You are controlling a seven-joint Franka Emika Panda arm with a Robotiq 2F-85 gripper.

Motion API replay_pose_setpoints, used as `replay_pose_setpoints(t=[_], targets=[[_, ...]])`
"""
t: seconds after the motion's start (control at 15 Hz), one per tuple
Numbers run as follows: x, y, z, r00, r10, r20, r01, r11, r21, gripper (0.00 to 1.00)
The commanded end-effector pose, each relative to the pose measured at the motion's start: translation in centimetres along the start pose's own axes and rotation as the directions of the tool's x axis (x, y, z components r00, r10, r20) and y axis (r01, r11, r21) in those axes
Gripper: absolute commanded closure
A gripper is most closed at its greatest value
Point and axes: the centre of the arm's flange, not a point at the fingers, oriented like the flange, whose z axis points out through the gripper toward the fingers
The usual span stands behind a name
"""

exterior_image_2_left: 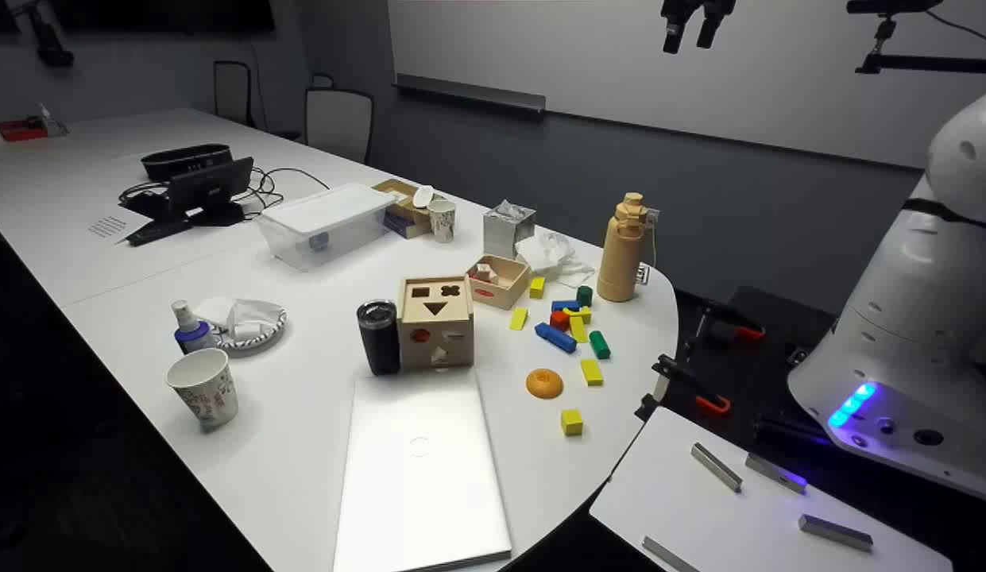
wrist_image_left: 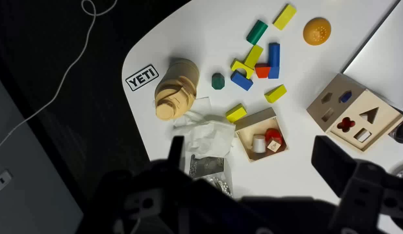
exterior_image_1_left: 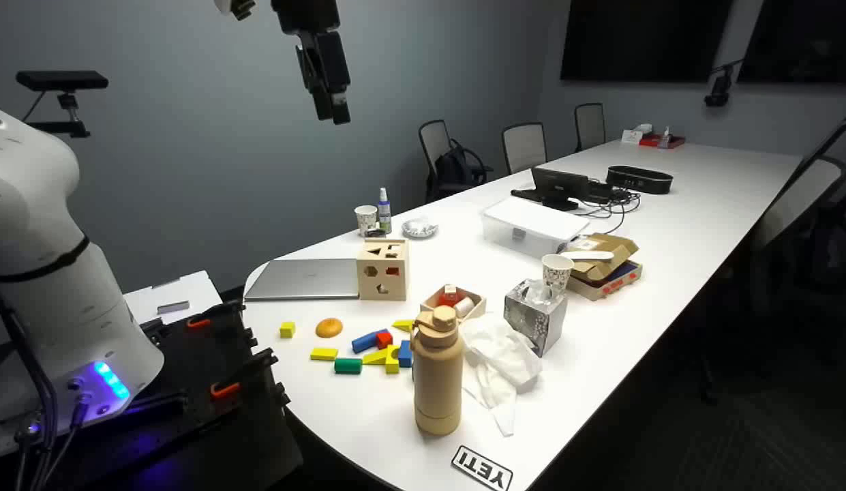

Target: Open the lid on the wooden toy box.

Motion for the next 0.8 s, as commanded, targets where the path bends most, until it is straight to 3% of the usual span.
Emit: replay_pose_setpoints(t=[0.0, 0.27, 0.47, 0.73], targets=[[0.0, 0.0, 0.0, 1.0, 0.0, 0.0, 0.0, 1.0, 0.0, 0.0], [2.7, -3.2, 1.2, 0.992, 0.12, -0.043, -0.12, 0.993, -0.002, 0.0], [6.2, -9.1, 3.2, 0.955, 0.292, -0.061, -0.288, 0.956, 0.06, 0.0], [10.5, -18.1, 7.9, 0.913, 0.406, -0.036, -0.399, 0.909, 0.123, 0.0]])
